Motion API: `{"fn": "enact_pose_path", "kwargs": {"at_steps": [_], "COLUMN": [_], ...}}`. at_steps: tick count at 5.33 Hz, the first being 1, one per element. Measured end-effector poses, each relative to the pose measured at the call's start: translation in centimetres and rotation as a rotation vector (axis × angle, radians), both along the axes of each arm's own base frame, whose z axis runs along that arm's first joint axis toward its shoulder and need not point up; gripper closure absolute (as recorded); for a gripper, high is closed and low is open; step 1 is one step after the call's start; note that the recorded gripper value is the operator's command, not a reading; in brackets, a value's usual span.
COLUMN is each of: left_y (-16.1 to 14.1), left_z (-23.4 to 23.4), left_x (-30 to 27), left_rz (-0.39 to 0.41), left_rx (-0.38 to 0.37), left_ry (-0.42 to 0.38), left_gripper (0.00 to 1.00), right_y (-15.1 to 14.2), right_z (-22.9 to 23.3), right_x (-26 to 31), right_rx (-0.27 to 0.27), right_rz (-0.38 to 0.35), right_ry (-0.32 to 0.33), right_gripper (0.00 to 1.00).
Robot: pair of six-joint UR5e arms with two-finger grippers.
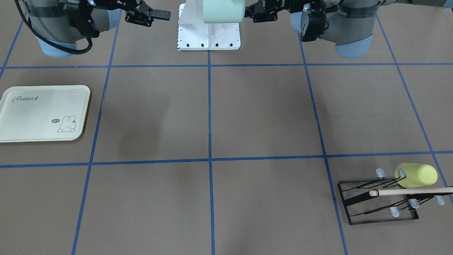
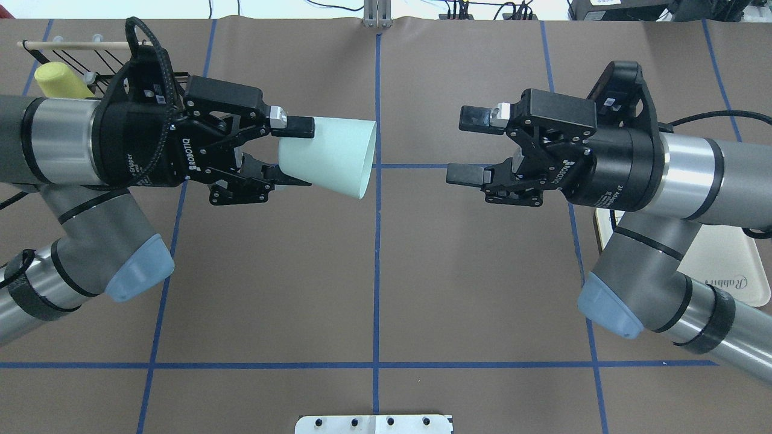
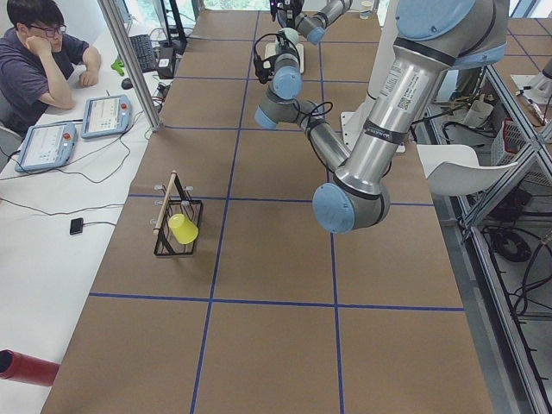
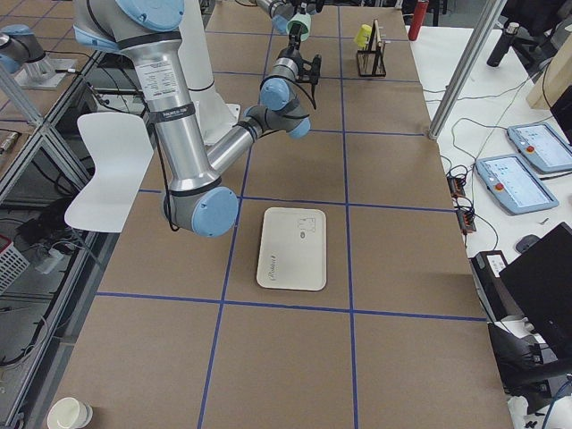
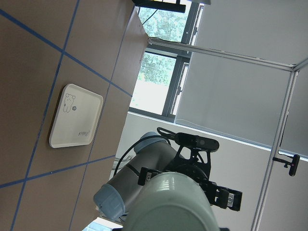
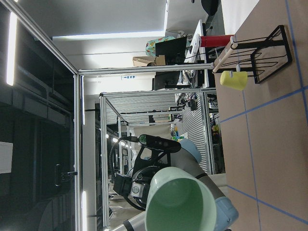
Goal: Left arm grabs green cup and hands to right arm on tray
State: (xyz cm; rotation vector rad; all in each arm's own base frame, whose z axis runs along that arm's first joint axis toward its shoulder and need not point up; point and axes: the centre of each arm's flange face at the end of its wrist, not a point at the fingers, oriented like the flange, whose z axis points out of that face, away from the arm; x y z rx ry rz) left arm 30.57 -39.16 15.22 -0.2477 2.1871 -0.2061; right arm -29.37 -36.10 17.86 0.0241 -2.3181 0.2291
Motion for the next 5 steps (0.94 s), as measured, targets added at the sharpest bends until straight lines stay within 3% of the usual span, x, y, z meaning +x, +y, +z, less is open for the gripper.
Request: {"fn": "enact_pose_path", "kwargs": {"at_steps": [5], "left_y": [0.0], "left_z": [-0.1], "left_x": [0.9], "left_rz": [0.009], "left_rx": [-0.004], "left_ry": [-0.004], "left_gripper": [0.43], "right_y": [-0.9], "right_z": [-3.5], "right_x": [-1.6], "right_rx": [-0.043], "right_rz": [0.027], "right_ry": [0.011], "right_gripper": [0.04]}}
